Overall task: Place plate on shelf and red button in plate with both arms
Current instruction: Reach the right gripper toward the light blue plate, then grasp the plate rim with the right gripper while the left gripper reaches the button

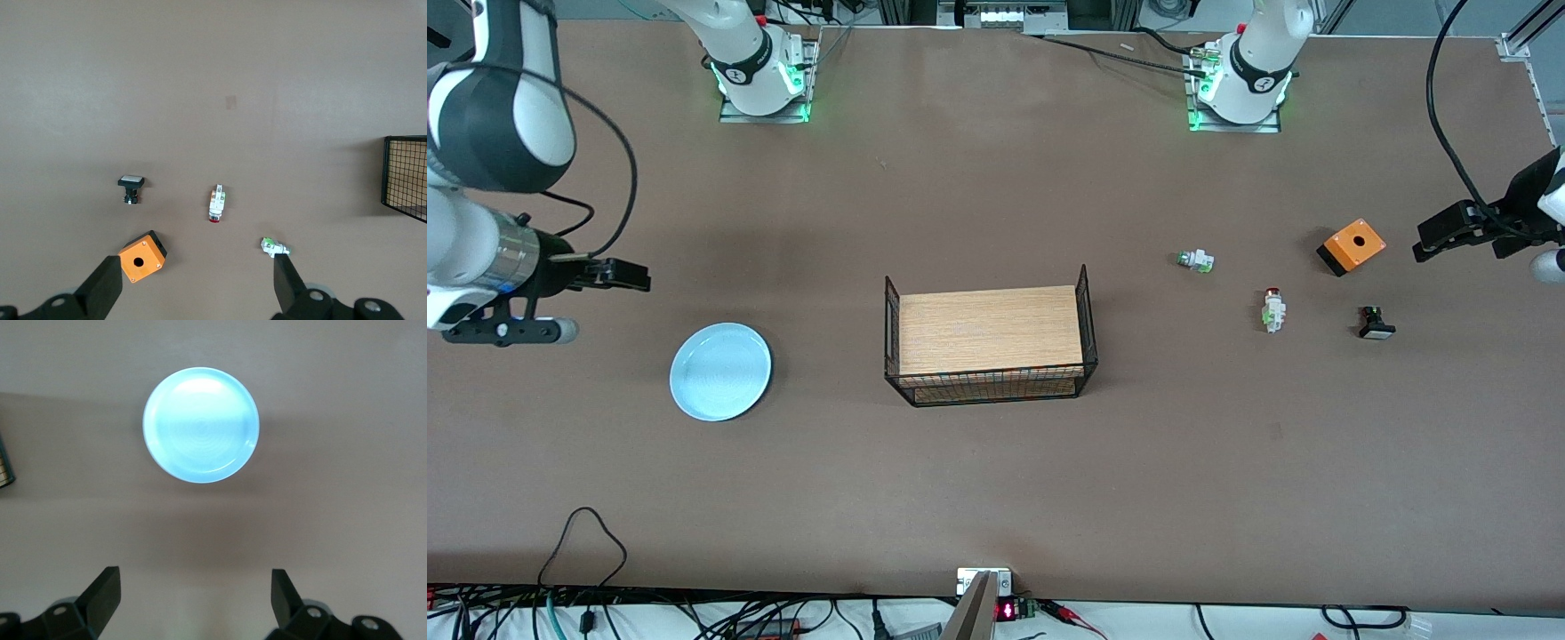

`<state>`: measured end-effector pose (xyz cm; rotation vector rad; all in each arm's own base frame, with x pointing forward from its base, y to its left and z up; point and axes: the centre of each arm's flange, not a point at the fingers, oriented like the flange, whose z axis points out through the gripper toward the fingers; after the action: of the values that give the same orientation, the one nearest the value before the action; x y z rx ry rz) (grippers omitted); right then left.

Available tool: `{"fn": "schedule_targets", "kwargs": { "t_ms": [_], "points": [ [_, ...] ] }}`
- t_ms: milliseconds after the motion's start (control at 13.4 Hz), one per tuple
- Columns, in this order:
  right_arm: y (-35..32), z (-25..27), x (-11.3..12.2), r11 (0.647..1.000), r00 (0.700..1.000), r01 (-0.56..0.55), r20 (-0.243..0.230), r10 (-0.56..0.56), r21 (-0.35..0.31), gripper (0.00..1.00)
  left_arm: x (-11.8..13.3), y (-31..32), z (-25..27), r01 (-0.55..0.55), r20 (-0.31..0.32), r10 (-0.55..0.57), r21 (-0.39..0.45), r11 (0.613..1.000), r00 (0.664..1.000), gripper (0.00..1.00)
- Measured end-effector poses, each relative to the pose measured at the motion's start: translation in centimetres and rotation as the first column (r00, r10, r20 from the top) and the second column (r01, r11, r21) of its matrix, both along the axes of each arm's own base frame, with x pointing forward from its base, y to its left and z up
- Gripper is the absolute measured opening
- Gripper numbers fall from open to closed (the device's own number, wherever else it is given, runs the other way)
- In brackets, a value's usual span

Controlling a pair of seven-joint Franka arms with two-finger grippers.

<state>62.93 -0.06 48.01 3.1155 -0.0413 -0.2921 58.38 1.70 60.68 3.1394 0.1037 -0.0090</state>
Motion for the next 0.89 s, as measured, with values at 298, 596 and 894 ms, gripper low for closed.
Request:
{"fn": "schedule_targets", "kwargs": {
  "t_ms": [298, 596, 894],
  "points": [
    [-3.3, -3.9, 1.6, 0.999, 0.999, 0.050, -0.004, -0.050, -0.011, 1.00, 0.0, -0.1, -0.1, 0.001, -0.001, -0.001, 0.000, 1.000, 1.000, 1.00],
    [-5.6, -10.0, 4.0, 0.997, 0.997, 0.066, 0.032, -0.065, -0.029, 1.00, 0.6, -0.1, 0.1, 0.001, 0.039, -0.001, 0.001, 1.000, 0.999, 1.00],
    [-6.6, -16.8, 5.8, 0.999, 0.998, 0.008, 0.056, -0.006, -0.039, 1.00, 0.9, -0.1, -0.7, 0.001, 0.048, -0.001, 0.001, 1.000, 0.999, 1.00]
  ]
}}
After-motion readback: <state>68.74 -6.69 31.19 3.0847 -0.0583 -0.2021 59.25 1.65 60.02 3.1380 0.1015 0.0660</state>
